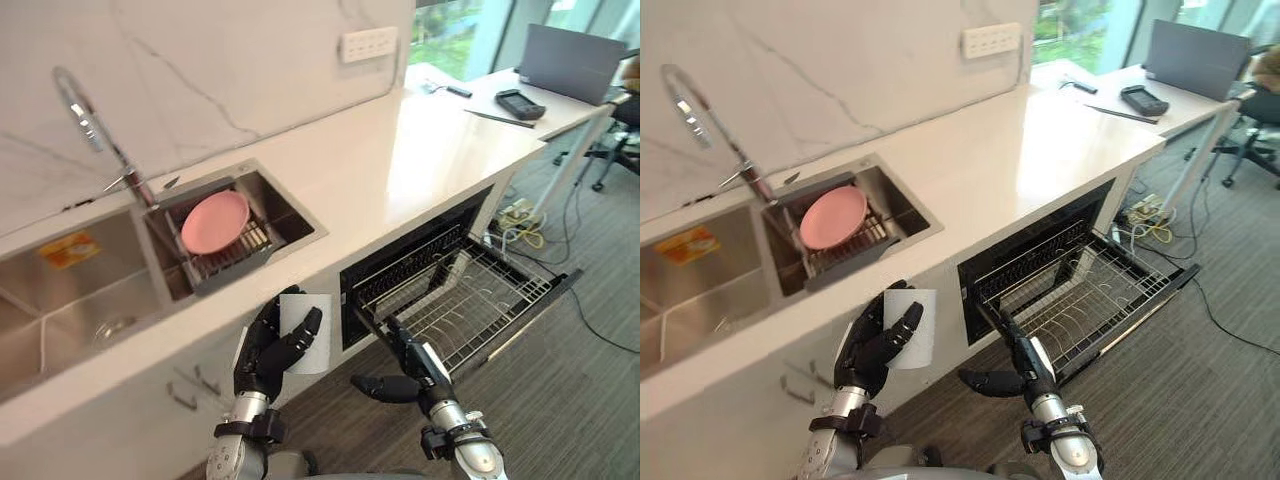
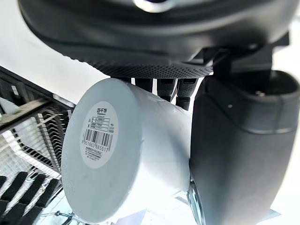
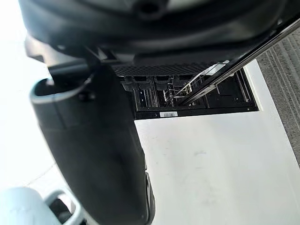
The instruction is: Walk over to the sink, pick up the cup, carry it to the dishwasher, place the cup inside the dishwasher, then close the dishwasher door
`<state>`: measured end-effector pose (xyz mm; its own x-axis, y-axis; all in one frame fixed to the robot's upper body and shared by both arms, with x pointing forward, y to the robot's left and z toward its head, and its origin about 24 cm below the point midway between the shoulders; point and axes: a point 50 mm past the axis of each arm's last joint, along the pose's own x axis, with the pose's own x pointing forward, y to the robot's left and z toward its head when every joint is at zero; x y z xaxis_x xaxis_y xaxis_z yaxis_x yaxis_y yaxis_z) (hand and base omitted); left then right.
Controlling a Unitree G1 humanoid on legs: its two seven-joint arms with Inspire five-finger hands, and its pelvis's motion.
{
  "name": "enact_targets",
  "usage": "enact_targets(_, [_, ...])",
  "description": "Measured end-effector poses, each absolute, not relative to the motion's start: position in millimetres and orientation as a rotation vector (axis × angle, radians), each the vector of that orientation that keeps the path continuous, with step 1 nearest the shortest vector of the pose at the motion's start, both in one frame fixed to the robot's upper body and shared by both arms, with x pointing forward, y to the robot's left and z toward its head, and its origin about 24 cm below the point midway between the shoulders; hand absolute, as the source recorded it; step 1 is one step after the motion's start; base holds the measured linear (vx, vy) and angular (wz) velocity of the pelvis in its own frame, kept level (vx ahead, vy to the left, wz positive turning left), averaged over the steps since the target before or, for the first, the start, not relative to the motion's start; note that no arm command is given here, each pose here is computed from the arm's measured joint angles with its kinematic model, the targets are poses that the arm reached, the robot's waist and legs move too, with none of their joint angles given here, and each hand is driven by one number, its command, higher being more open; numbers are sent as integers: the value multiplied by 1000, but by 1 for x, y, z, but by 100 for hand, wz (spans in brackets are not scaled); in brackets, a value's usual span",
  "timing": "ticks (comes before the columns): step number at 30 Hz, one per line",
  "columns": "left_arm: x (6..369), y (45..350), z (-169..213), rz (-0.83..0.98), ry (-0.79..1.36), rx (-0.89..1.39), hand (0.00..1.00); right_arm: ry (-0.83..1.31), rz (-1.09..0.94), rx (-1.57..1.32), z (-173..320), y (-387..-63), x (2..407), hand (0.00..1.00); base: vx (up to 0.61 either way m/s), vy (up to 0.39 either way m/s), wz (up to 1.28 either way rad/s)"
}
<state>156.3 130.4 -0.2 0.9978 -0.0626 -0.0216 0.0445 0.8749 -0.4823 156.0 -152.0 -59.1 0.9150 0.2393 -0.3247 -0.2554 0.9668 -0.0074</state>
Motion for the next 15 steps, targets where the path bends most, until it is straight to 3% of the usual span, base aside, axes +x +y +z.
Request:
enact_targets(7, [159, 124, 7, -146, 17, -474, 0, 333, 258, -55, -64, -145, 168, 100, 131, 68, -24])
enact_targets(15, [183, 151, 19, -25, -69, -429, 0, 391, 222, -94, -73, -157, 163, 100, -4, -117, -5])
